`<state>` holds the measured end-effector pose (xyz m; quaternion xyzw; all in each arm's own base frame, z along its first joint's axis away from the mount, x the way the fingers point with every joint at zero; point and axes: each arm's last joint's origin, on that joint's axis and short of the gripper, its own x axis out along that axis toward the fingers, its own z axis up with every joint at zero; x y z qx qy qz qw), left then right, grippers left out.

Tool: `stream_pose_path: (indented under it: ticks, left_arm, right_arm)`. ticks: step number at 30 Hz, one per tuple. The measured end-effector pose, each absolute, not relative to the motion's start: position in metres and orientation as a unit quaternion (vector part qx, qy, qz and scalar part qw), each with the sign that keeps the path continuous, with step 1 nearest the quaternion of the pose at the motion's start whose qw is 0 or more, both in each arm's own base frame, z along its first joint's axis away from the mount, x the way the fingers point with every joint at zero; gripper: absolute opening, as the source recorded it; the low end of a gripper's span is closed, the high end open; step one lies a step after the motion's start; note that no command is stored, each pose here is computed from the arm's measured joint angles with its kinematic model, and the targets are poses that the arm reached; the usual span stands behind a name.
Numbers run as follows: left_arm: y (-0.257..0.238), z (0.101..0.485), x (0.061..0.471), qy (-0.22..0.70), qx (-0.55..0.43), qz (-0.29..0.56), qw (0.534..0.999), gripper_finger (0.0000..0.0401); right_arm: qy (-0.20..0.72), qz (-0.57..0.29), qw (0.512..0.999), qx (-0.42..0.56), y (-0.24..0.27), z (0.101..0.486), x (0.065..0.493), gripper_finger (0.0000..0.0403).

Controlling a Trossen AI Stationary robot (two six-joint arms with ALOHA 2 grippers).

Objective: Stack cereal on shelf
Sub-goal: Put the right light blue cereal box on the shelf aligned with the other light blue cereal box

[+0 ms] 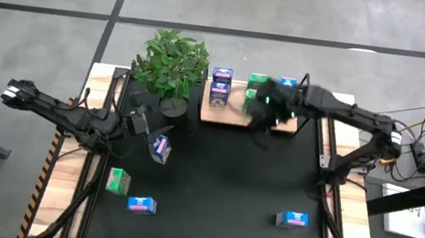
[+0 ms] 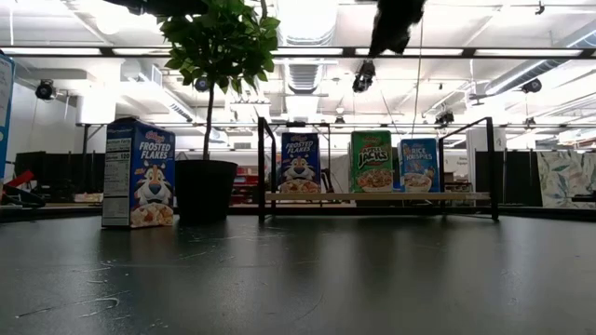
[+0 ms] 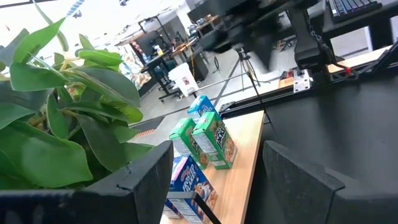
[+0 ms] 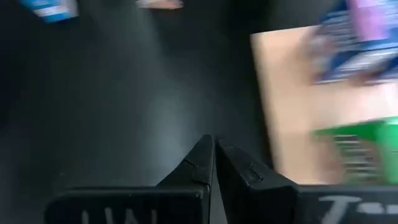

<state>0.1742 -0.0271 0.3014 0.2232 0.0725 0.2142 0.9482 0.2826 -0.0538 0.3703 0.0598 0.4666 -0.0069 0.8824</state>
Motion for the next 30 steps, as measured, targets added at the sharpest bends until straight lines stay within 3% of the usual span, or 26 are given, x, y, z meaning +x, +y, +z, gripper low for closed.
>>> stream_pose_path:
  ticks: [10, 17, 30]
  left_arm:
    - [-0.027, 0.301, 0.174, 0.073, 0.217, 0.214, 0.950, 0.0233]
    - [-0.027, 0.302, 0.174, 0.068, 0.205, 0.215, 0.952, 0.0233]
    - [-0.027, 0.308, 0.174, 0.028, 0.160, 0.223, 0.961, 0.0233]
  right_arm:
    - [0.537, 0.050, 0.835, 0.110, 0.064, 0.341, 0.267, 0.0009]
    - [0.580, 0.016, 0.801, 0.151, 0.132, 0.323, 0.226, 0.0009]
    - [0.606, -0.006, 0.789, 0.105, 0.190, 0.300, 0.177, 0.0023]
